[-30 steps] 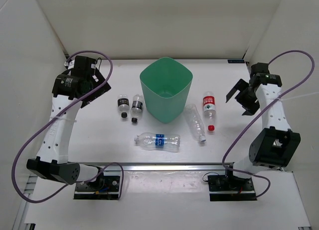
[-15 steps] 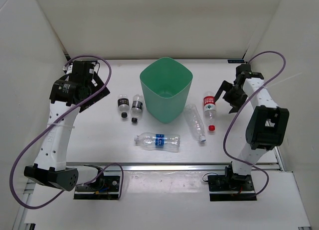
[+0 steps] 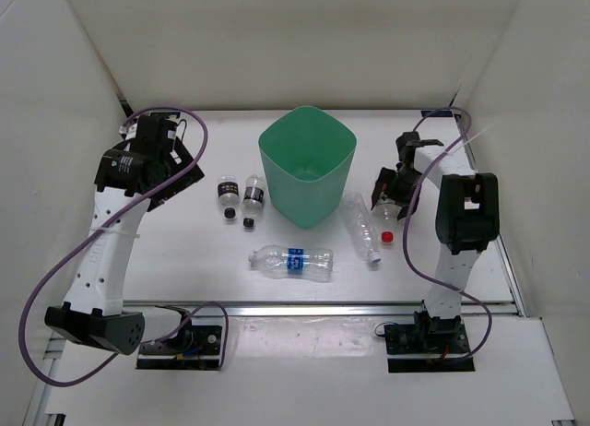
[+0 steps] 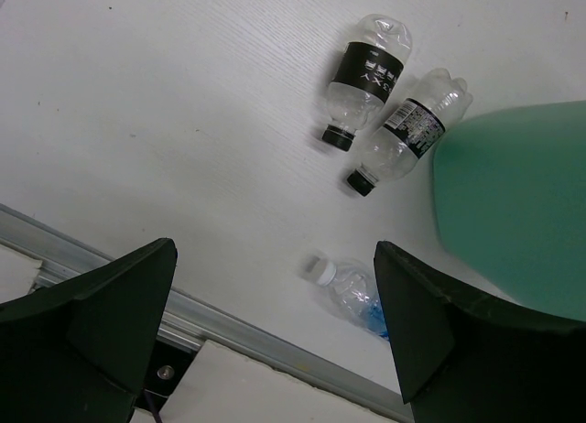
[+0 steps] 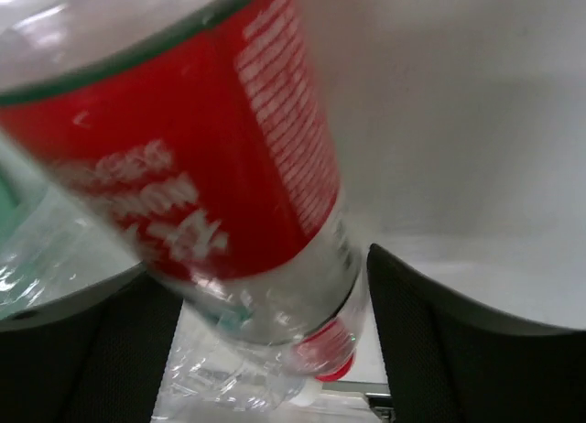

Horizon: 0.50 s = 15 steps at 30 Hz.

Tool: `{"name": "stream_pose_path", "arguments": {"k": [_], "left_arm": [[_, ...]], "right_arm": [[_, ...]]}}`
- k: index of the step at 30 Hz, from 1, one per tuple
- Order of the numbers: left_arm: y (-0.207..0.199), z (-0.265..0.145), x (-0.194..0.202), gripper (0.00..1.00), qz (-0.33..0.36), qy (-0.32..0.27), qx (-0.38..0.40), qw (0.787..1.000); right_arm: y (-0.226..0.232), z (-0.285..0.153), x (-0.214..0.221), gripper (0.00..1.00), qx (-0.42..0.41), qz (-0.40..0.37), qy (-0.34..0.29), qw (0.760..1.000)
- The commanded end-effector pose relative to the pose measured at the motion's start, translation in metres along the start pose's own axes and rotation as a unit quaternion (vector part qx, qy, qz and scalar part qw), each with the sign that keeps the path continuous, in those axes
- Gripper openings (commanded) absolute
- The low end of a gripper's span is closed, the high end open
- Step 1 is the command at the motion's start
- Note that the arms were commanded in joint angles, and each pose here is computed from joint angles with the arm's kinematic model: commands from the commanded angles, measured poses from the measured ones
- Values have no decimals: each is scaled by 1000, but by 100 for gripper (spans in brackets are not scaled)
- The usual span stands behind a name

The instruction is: Put the plastic bottles in the bin

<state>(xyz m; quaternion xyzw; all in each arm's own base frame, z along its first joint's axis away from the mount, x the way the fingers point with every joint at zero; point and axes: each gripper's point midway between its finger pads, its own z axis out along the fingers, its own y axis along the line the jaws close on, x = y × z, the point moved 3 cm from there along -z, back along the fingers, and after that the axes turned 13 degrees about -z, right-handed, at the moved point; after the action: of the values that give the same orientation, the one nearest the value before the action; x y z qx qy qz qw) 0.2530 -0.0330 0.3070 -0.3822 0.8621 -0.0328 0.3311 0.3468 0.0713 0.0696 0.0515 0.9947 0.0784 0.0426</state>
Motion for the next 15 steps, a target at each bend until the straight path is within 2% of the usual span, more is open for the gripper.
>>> {"name": "stream_pose_path", "arguments": {"k": [1, 2, 4, 7, 9, 10, 13, 14, 15], "left_arm": [[9, -8, 2, 100, 9, -3, -5, 1000], [10, -8, 1, 100, 9, -6, -8, 1000], [11, -7, 0, 100, 9, -11, -11, 1000], [11, -10, -1, 100, 4, -11, -11, 1000], [11, -10, -1, 100, 4, -11, -11, 1000], [13, -7, 0, 100, 6, -12, -18, 1000], [13, -7, 0, 100, 6, -12, -18, 1000], [13, -7, 0, 100, 6, -12, -18, 1000], [13, -4, 1, 100, 8, -9, -22, 1000]], "right_arm": [[-7, 2, -8, 79, 4, 15, -5, 1000], [-11, -2, -6, 60, 10, 37, -5, 999], [-15, -23, -12, 49, 23, 51, -43, 998], [-15, -71, -23, 40, 50, 75, -91, 992], [-7, -120, -36, 37, 39, 81, -155, 984], [2, -159, -53, 37, 21, 90, -211, 973], [46, -228, -55, 35, -53, 65, -285, 955], [65, -261, -62, 35, -85, 49, -335, 937], [81, -272, -63, 35, -100, 31, -354, 929]]}}
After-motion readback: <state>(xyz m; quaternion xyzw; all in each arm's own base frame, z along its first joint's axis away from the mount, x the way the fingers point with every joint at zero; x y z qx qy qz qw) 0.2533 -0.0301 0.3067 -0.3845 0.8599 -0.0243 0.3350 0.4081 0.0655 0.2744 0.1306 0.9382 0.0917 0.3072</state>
